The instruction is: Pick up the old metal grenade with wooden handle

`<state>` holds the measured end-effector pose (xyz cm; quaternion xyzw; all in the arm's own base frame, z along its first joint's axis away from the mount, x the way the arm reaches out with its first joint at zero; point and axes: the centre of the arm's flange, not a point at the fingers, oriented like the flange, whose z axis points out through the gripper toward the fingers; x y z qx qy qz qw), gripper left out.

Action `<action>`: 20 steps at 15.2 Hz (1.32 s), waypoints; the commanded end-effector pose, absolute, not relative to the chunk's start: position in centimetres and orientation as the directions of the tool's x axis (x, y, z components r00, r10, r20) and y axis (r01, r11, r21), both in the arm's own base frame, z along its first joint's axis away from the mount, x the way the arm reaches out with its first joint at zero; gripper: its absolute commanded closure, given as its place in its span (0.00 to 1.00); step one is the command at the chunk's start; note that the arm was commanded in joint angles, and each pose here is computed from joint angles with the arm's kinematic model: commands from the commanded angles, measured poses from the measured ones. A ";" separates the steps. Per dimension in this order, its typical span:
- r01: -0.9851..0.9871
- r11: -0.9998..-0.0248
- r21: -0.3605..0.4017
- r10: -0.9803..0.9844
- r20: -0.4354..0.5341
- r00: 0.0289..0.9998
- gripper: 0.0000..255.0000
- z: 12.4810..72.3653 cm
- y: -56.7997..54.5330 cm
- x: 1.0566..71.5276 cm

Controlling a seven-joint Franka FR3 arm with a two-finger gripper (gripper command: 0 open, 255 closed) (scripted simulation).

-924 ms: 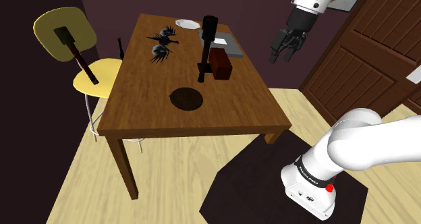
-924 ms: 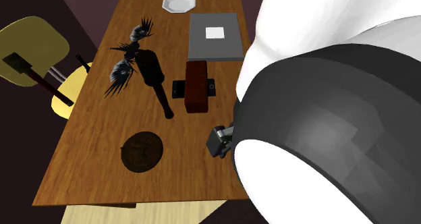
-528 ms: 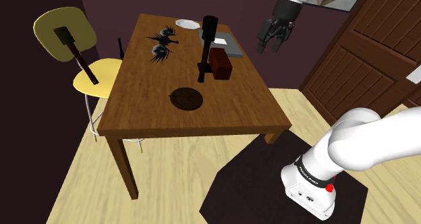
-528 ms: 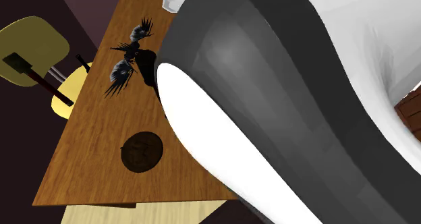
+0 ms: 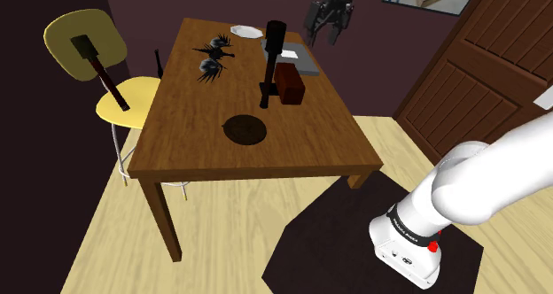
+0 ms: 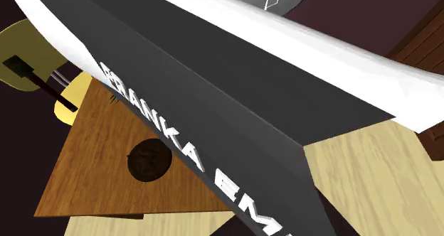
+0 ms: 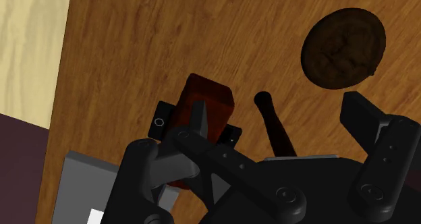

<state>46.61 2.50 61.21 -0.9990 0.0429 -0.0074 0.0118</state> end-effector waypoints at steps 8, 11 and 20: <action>-0.043 -0.998 0.048 -0.041 0.040 0.998 0.00 63.9 6.1 57.4; -0.031 -0.997 0.069 -0.028 0.047 0.999 0.00 64.7 7.4 60.5; -0.031 -0.997 0.069 -0.028 0.047 0.999 0.00 60.7 7.4 60.5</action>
